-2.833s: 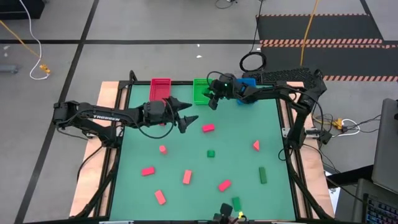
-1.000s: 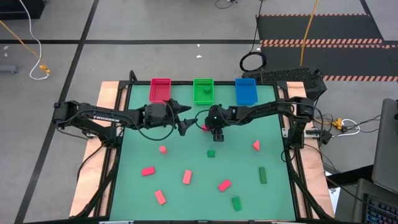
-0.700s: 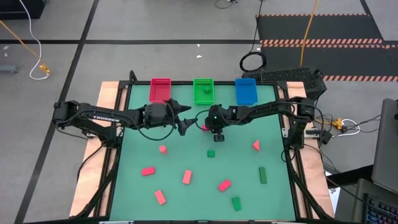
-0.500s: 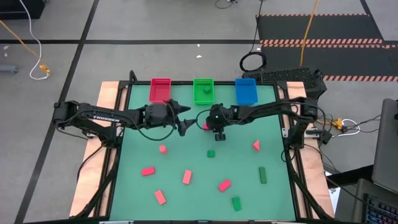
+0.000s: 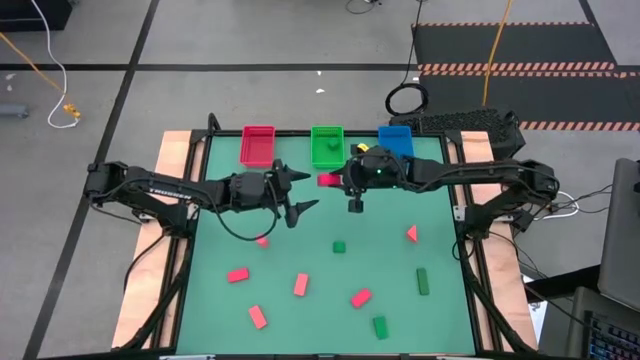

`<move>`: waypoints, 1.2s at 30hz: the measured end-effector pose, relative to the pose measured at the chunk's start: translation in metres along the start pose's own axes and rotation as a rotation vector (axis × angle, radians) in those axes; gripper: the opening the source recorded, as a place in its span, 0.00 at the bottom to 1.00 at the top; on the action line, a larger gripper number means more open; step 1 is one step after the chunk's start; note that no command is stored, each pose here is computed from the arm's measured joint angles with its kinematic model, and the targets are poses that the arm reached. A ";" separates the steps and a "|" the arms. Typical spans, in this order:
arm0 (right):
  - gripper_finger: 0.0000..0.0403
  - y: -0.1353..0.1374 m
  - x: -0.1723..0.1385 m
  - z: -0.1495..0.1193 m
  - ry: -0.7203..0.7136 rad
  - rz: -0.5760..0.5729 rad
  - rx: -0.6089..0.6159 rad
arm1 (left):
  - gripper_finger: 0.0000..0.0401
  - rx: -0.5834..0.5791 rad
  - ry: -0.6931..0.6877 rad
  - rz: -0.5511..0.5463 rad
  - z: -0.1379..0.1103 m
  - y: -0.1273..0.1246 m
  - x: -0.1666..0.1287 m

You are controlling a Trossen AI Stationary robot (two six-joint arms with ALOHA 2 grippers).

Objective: Sort & place blocks by color
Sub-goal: Put the red block into the red basket

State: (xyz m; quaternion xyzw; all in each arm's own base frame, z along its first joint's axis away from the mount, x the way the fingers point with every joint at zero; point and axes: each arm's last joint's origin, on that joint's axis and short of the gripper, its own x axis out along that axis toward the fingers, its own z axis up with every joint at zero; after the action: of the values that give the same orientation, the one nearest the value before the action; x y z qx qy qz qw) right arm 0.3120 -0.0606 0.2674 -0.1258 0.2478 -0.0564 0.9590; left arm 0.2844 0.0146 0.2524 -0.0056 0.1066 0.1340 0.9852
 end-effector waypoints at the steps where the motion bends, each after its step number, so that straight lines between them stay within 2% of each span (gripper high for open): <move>1: 0.28 0.001 0.001 0.000 -0.002 0.003 -0.002 | 0.93 0.008 -0.002 0.003 0.000 -0.001 0.000; 6: 0.28 0.010 0.009 0.001 -0.025 0.022 -0.014 | 0.93 0.027 0.008 0.045 -0.002 -0.002 0.002; 10: 0.28 0.014 0.009 0.008 -0.086 0.021 -0.022 | 0.93 0.052 0.047 0.069 -0.013 -0.004 0.010; 15: 0.28 0.014 0.009 0.009 -0.096 0.020 -0.017 | 0.93 0.078 0.064 0.107 -0.024 -0.004 0.023; 25: 0.28 0.015 0.009 0.004 -0.044 0.034 -0.021 | 0.93 0.085 -0.009 0.086 -0.015 -0.010 0.019; 30: 0.28 0.015 0.009 0.003 -0.035 0.036 -0.025 | 0.93 0.092 0.002 0.079 -0.015 -0.010 0.017; 33: 0.28 0.015 0.009 0.003 -0.036 0.036 -0.025 | 0.89 0.090 0.005 0.079 -0.015 -0.010 0.017; 36: 0.28 0.015 0.009 0.003 -0.034 0.036 -0.024 | 0.78 0.084 0.006 0.079 -0.016 -0.010 0.017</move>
State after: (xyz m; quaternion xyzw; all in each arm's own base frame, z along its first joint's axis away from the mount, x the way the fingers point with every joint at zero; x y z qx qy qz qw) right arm 0.3225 -0.0467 0.2616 -0.1337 0.2341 -0.0339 0.9624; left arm 0.3002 0.0086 0.2333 0.0399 0.1152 0.1682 0.9782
